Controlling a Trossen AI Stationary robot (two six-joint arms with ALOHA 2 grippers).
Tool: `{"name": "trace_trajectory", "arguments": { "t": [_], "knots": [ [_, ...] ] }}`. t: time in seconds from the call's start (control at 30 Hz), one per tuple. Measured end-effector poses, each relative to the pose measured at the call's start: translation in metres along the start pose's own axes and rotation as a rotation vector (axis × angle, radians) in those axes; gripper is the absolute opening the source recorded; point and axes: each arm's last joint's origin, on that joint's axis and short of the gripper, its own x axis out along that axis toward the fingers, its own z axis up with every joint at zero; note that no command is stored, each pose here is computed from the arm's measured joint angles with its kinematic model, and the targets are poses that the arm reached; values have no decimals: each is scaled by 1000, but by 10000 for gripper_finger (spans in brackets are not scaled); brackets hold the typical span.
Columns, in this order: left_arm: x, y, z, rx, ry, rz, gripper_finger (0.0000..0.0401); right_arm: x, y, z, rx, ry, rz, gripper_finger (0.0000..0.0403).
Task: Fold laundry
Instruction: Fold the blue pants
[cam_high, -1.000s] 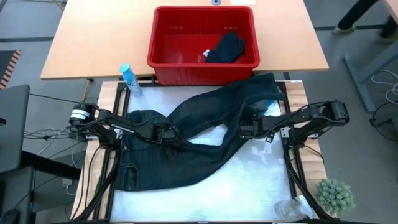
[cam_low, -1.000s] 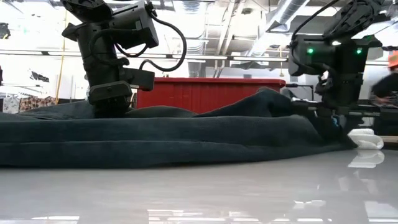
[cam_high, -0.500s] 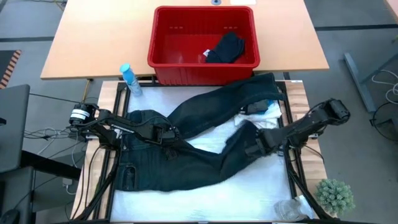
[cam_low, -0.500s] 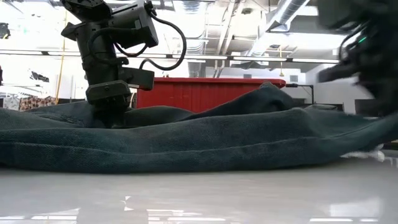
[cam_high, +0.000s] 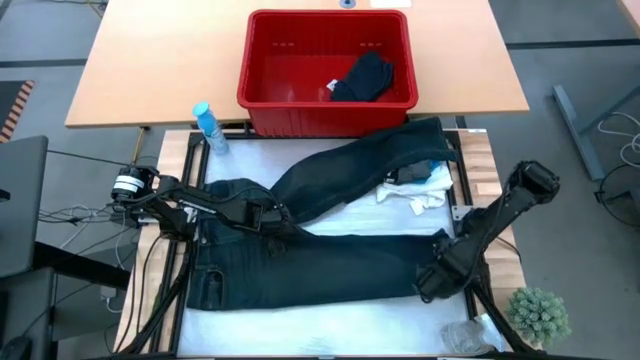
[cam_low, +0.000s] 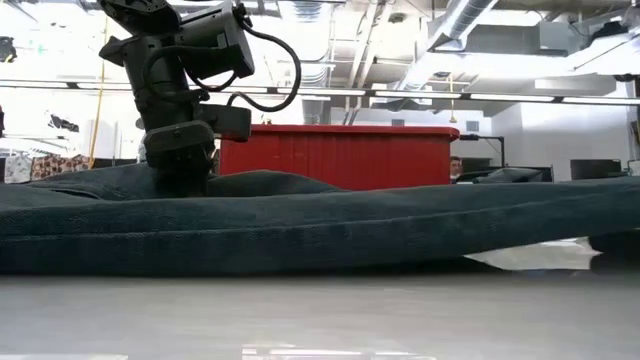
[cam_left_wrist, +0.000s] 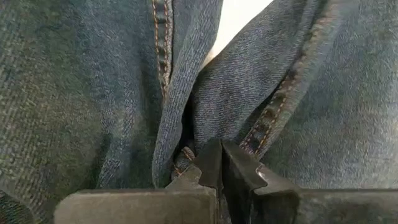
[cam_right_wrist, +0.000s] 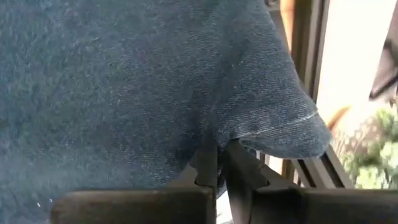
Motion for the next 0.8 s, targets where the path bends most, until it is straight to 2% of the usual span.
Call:
{"name": "trace_trajectory", "arguments": {
  "t": [0.1,0.3,0.53,0.73,0.8],
  "knots": [
    [0,0,-1,2,10,0,0,2,-3,-5,-107,-13,28,50],
    [0,-1,-1,-3,24,-42,0,-11,-8,-14,-214,-74,142,70],
    [-1,-2,2,-49,15,-44,0,-53,-33,-16,-223,-258,137,96],
    [-9,-5,12,-58,-12,-57,0,-65,-37,-25,-317,-252,227,125],
    [-12,-6,15,-60,-28,-53,0,-66,-33,-29,-362,-247,295,139]
  ]
}}
